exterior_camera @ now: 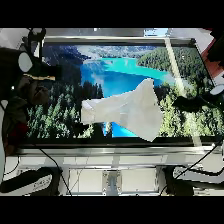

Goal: Fold the shirts.

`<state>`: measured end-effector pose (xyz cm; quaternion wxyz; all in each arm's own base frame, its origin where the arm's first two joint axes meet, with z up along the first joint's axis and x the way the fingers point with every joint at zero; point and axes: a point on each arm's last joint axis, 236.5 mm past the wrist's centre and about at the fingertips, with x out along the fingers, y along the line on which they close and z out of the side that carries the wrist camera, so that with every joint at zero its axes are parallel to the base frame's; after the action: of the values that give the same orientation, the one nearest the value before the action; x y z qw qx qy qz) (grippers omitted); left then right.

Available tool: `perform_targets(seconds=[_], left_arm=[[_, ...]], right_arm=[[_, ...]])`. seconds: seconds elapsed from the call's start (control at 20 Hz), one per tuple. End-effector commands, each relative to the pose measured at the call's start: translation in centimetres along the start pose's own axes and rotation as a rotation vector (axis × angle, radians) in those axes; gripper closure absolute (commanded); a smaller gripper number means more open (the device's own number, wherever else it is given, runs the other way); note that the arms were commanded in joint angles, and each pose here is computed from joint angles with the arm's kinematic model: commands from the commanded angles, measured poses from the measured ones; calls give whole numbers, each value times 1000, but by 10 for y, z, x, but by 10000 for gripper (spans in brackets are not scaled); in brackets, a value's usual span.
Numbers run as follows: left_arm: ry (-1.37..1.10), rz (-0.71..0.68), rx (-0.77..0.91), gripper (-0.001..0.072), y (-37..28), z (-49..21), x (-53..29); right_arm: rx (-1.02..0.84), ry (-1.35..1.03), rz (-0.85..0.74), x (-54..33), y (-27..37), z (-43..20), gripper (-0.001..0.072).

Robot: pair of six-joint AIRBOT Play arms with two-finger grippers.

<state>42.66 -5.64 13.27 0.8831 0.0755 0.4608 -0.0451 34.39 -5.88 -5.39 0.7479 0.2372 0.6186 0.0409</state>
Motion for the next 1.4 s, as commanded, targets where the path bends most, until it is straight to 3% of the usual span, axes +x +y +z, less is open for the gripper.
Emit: perform_targets(seconds=[0.0,0.25,0.45,0.8,0.85,0.9,0.95,1.25,1.35], left_arm=[[103,-148,-53,4,-38,-62,17],[173,-254,-128,4,-68,-103,41],[204,-265,-144,4,-72,-120,51],[327,-264,-152,5,-76,-171,67],[341,-266,-155,4,-78,-177,68],[354,-272,-162,4,-80,-182,70],[364,-285,-175,4,-83,-186,70],[238,-399,-444,4,-114,-165,88],[231,-412,-388,4,-123,-168,94]], right_arm=[[118,41,183,31,9,-45,198],[179,-16,257,47,21,-46,199],[159,-3,262,52,31,-47,237],[135,31,239,77,55,-50,238],[139,30,248,77,58,-50,272],[144,32,262,76,61,-50,458],[152,34,281,75,65,-49,689],[79,59,366,57,88,-45,682],[66,52,377,52,92,-40,682]])
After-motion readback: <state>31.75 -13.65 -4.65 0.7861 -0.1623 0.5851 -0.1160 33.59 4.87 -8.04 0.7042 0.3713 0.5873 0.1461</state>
